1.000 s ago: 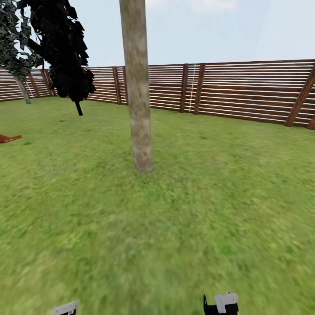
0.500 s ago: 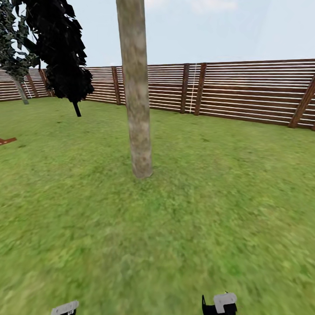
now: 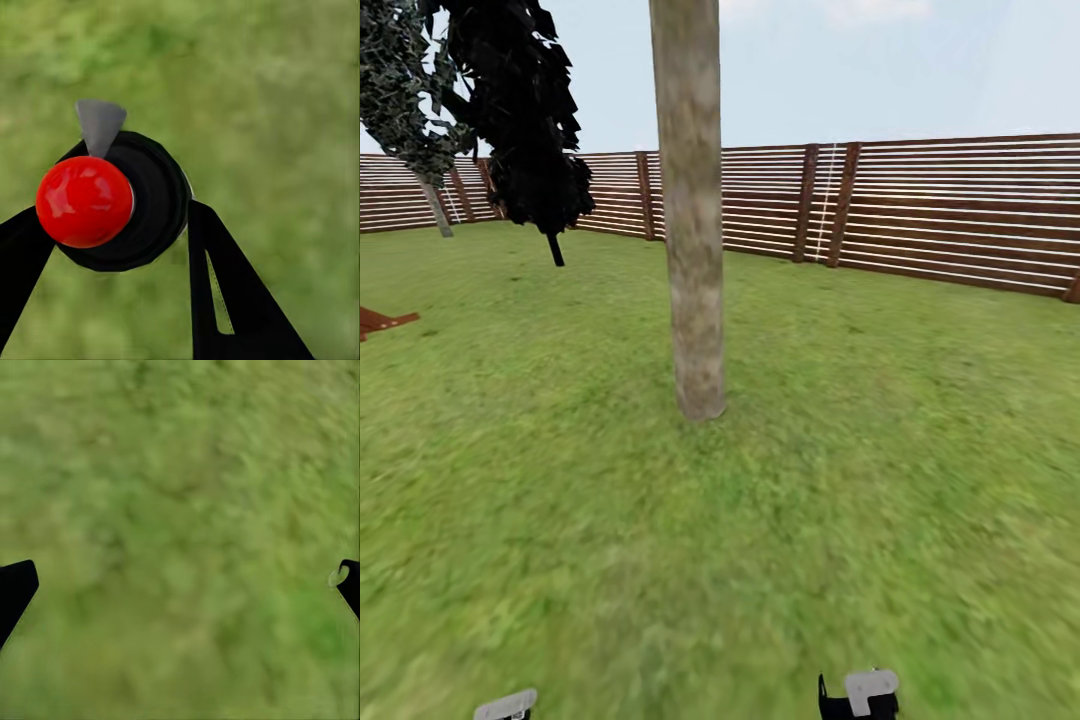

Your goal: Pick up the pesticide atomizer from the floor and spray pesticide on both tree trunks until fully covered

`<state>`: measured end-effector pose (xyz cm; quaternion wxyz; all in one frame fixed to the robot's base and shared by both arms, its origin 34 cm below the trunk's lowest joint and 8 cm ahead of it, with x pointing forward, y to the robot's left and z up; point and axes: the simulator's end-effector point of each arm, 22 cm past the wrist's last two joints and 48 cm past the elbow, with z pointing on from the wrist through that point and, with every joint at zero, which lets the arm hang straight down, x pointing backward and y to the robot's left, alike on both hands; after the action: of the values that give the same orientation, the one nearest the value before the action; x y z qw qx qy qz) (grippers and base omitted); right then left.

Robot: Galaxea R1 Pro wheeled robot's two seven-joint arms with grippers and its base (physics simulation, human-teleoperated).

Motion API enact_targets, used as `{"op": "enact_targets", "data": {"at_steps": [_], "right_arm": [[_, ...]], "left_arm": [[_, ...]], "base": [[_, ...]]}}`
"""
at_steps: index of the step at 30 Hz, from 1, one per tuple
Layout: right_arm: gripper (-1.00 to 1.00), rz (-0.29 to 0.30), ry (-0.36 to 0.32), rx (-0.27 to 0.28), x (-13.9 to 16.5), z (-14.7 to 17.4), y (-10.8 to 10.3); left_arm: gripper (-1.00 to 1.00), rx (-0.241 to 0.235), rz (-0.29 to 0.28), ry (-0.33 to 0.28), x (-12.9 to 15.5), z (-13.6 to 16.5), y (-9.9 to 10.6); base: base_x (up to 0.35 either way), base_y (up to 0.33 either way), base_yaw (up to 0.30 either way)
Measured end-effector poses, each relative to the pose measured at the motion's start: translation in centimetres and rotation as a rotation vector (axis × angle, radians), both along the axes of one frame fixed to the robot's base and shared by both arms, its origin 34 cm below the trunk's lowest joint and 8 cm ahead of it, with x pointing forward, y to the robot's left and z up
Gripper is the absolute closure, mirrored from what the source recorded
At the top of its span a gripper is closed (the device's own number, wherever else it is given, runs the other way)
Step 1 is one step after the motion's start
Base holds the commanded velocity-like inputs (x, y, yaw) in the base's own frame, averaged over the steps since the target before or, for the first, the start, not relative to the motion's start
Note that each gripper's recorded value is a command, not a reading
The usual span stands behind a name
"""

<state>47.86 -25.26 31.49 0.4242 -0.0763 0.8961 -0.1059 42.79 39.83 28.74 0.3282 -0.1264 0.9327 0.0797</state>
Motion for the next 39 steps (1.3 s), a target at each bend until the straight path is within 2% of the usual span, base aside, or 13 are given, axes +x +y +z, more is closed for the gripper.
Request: {"op": "enact_targets", "data": {"at_steps": [11,20,22,23,25,27,28,31,33,35,37,39], "right_arm": [[-1.00,-0.006,-0.001,-0.008,0.0,0.0,-0.6],[-1.00,0.002,-0.004,-0.005,0.2,0.1,-0.2],[-1.00,0.004,-0.026,-0.003,1.2,0.7,-0.2],[-1.00,0.019,-0.047,0.008,2.1,1.2,0.2],[-1.00,0.091,-0.048,0.054,3.8,1.6,2.0],[-1.00,0.193,0.029,0.110,5.4,1.4,4.2],[-1.00,0.216,0.052,0.116,6.6,1.9,4.5],[-1.00,0.230,0.049,0.109,9.3,3.6,4.5],[-1.00,0.245,0.026,0.110,10.7,4.8,4.7],[-1.00,0.293,0.019,0.139,11.4,5.6,5.8],[-1.00,0.340,0.010,0.167,12.0,6.4,6.8],[-1.00,0.353,0.003,0.171,12.5,6.8,7.0]], "left_arm": [[1.00,-0.009,-0.005,0.004,-0.3,-0.2,-0.8],[1.00,-0.012,-0.018,0.010,-0.3,-0.3,-1.1],[1.00,-0.010,-0.026,-0.004,0.7,0.1,-1.0],[1.00,-0.009,-0.031,-0.009,1.0,0.2,-0.9],[1.00,-0.001,-0.048,-0.010,1.2,0.3,-0.7],[1.00,0.020,-0.101,-0.020,2.3,0.8,-0.9],[1.00,0.034,-0.137,-0.038,3.6,1.3,-1.1],[1.00,0.086,-0.226,-0.081,6.6,3.0,-1.2],[1.00,0.107,-0.290,-0.084,9.3,4.1,-1.6],[1.00,0.067,-0.384,-0.061,11.7,4.8,-3.1],[1.00,0.007,-0.477,-0.080,15.3,7.0,-4.3],[1.00,-0.022,-0.533,-0.080,17.0,8.3,-4.6]], "base": [[0.340,0.000,0.000],[0.340,0.000,0.000],[0.340,0.000,0.000],[0.340,0.000,0.000],[0.338,0.000,0.000],[0.214,0.000,0.000],[0.077,0.000,0.000],[0.034,0.000,0.000],[0.008,0.000,0.000],[0.002,0.000,0.000],[0.000,0.000,0.000],[0.000,0.000,0.000]]}}
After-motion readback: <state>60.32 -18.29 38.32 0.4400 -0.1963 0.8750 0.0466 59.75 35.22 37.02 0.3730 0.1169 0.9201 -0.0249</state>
